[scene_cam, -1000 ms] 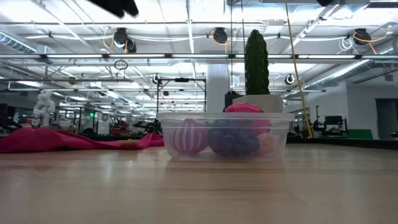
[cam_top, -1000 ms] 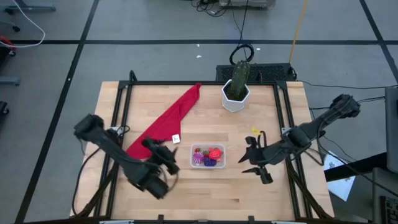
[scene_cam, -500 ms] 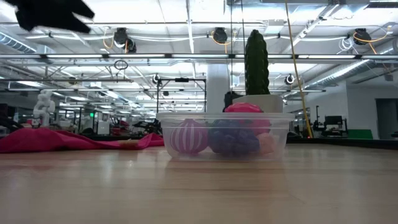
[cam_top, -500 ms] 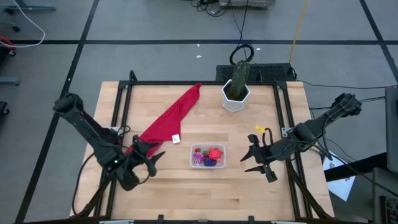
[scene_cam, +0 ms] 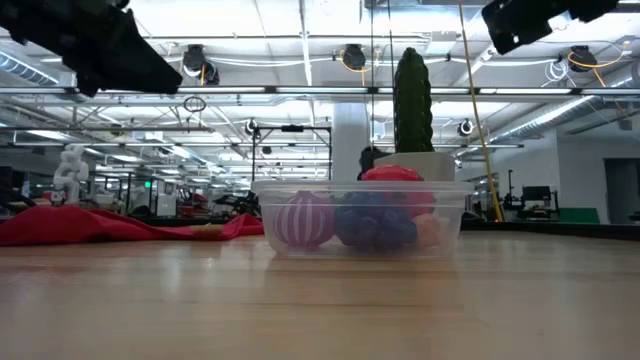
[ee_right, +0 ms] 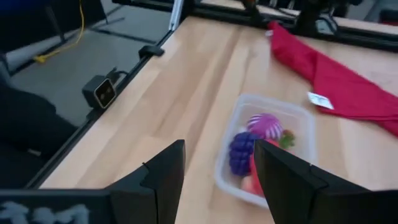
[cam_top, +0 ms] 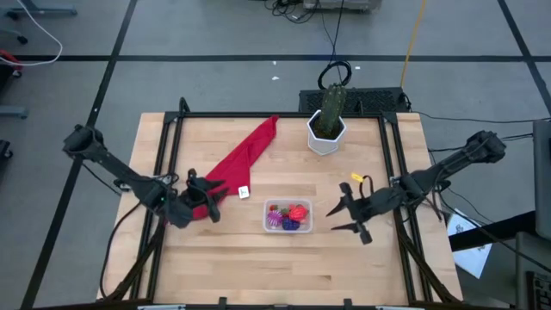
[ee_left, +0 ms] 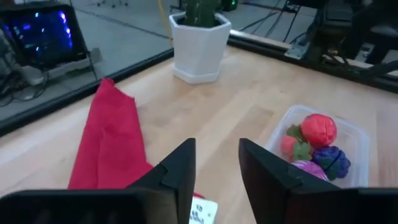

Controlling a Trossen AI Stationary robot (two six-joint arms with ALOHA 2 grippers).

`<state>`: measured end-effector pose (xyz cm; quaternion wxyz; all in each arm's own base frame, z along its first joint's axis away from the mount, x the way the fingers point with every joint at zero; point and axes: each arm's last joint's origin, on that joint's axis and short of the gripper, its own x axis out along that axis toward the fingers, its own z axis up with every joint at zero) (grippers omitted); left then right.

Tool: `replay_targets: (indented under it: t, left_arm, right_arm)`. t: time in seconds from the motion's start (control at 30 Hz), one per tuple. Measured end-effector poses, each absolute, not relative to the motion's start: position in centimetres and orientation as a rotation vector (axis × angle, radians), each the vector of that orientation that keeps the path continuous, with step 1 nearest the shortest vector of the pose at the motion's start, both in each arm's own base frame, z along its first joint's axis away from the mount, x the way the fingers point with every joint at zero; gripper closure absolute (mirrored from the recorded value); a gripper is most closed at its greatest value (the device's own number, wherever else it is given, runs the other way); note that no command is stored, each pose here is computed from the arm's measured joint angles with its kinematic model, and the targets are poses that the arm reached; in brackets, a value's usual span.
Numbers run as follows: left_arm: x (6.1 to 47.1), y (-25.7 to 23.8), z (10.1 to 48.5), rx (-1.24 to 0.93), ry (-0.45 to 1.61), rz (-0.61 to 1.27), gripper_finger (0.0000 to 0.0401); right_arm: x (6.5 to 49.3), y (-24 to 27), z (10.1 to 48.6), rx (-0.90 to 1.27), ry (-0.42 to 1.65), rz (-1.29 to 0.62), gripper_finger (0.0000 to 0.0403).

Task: Pick and placing Produce into tupperware
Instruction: Return to Home Position

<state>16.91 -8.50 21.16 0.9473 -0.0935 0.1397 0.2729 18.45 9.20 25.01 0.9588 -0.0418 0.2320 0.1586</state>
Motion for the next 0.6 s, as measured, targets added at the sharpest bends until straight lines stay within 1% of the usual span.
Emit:
replay_targets:
  t: [0.17,0.33,0.43,0.6]
  left_arm:
    - [16.4,-6.9,20.5,-0.158,0.263,0.531,0.0281]
    - [14.7,-5.2,20.4,-0.19,0.212,0.528,0.0281]
    - [13.5,-4.5,21.2,-0.187,0.16,0.512,0.0281]
    - [11.8,-3.5,22.6,-0.17,0.104,0.477,0.0281]
  right_arm:
    - [16.9,7.3,24.9,-0.094,0.339,0.29,0.0218]
    - [14.7,5.4,24.3,-0.087,0.192,0.242,0.0218]
    - [13.6,4.3,23.8,-0.058,0.11,0.199,0.0218]
    - [12.0,2.6,22.8,-0.024,0.044,0.114,0.0218]
